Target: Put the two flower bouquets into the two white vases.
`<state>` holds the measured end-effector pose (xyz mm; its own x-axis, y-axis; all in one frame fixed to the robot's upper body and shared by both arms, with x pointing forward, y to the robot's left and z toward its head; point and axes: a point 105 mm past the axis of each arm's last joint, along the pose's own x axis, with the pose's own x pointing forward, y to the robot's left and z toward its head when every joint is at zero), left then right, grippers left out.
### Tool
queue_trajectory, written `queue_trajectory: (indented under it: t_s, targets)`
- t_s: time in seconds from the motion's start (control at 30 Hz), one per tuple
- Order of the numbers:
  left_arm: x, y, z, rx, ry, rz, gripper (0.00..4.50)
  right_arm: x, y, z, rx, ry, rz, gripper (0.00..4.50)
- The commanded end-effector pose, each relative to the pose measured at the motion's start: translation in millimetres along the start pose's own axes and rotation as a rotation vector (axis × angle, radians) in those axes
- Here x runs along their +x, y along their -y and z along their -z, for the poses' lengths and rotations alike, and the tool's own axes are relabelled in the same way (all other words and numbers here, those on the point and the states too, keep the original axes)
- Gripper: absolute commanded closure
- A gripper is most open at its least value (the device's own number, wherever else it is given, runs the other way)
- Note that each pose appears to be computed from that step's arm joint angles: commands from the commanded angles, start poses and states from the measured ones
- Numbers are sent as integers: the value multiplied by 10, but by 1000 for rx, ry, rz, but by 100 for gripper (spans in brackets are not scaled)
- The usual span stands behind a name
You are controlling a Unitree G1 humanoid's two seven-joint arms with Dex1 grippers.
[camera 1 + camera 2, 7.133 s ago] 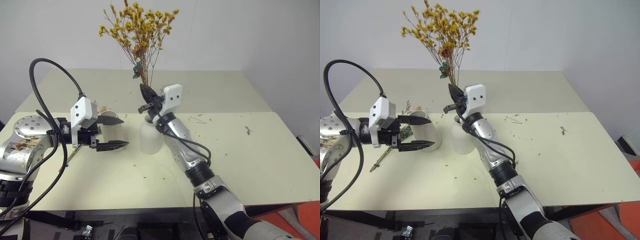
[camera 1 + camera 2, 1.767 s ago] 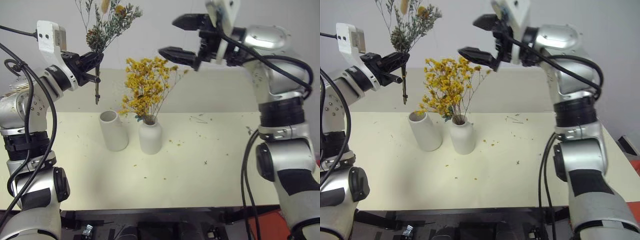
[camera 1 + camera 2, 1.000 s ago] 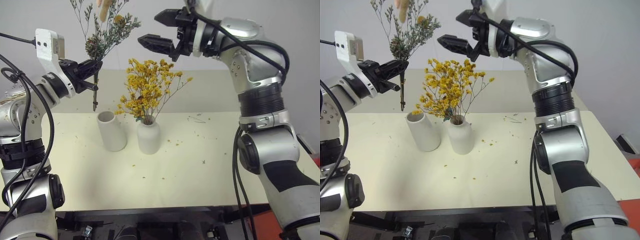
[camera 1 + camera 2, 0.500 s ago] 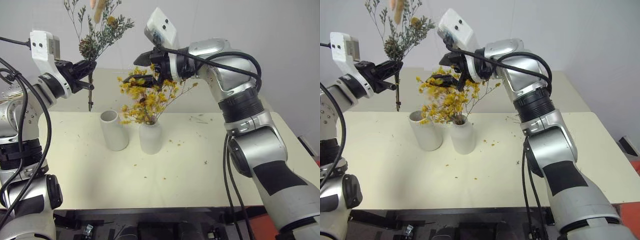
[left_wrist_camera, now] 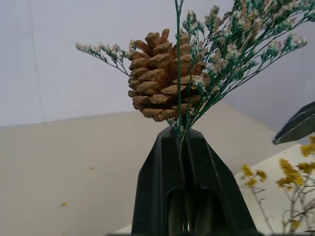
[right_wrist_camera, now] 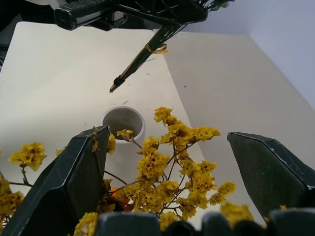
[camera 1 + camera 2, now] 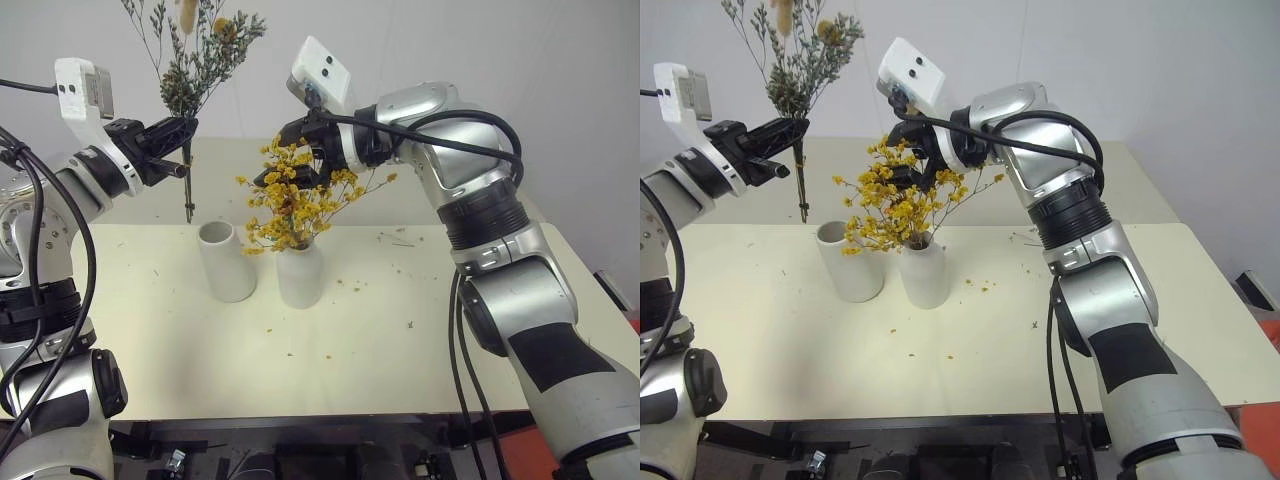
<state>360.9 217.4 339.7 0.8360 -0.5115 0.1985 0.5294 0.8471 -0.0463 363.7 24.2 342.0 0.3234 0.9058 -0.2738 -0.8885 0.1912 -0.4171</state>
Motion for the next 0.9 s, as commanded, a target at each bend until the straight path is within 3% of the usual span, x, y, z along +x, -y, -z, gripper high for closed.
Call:
queue_trajectory:
  t_s: [0.03, 0.43, 0.9]
  targets:
    - [-58, 70, -169, 0, 58, 22, 449, -35, -20, -51, -32, 0, 3, 0]
    - [-95, 70, 57, 37, 178, 54, 449, -38, -36, -34, -30, 2, 1, 0]
    - [-152, 143, 351, 58, 149, 66, 449, -53, -45, -29, -26, 2, -2, 0]
